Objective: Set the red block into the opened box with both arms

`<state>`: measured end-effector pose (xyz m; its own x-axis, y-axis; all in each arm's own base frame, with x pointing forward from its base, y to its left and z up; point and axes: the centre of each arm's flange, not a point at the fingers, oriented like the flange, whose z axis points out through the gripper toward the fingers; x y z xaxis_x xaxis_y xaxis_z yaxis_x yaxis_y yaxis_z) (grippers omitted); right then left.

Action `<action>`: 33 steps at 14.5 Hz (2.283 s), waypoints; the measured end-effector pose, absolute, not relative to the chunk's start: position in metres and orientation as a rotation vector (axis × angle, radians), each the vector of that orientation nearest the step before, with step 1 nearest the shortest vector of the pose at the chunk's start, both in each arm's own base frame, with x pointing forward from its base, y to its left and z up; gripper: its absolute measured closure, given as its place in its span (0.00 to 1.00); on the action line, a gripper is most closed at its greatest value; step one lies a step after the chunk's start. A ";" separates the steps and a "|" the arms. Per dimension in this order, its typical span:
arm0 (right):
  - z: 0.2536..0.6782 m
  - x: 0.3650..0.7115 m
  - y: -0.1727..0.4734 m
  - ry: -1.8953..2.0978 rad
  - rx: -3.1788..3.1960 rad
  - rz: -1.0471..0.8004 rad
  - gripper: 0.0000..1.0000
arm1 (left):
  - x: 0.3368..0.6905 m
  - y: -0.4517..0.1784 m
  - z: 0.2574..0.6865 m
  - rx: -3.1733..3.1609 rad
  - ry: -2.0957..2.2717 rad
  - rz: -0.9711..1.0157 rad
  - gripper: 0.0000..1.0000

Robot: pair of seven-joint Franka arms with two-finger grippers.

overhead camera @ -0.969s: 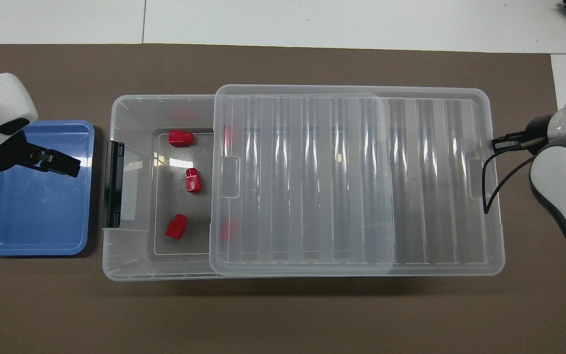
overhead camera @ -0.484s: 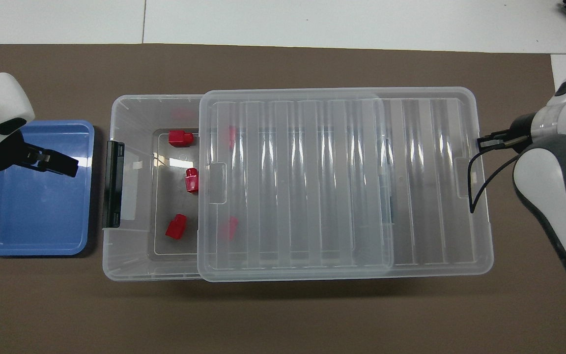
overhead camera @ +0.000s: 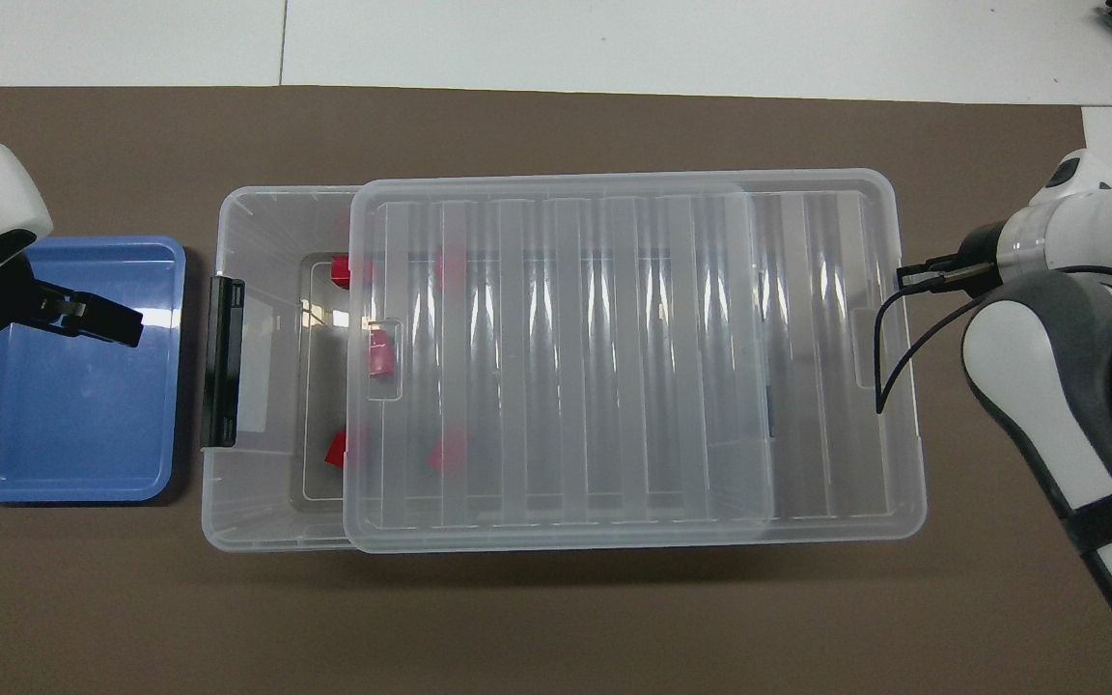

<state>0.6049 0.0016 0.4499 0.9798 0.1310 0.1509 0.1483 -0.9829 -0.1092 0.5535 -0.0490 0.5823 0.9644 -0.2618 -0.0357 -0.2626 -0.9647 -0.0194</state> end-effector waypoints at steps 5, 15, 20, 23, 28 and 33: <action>0.453 0.606 0.018 -0.145 -3.001 -0.218 0.99 | 0.552 -0.049 0.585 -3.090 0.412 0.046 0.00; 0.453 0.605 0.060 -0.001 -2.942 -0.213 0.99 | 0.553 -0.038 0.585 -3.095 0.377 0.046 0.00; 0.453 0.603 0.085 0.025 -2.928 -0.201 0.99 | 0.553 -0.036 0.585 -3.097 0.360 0.046 0.00; 0.454 0.602 0.093 0.046 -2.925 -0.200 0.99 | 0.553 -0.035 0.585 -3.107 0.241 0.044 0.00; 0.454 0.601 0.100 0.033 -2.922 -0.197 0.99 | 0.553 -0.038 0.585 -3.111 0.180 0.042 0.00; 0.454 0.599 0.110 0.011 -2.919 -0.193 0.99 | 0.553 -0.035 0.585 -3.112 0.171 0.042 0.00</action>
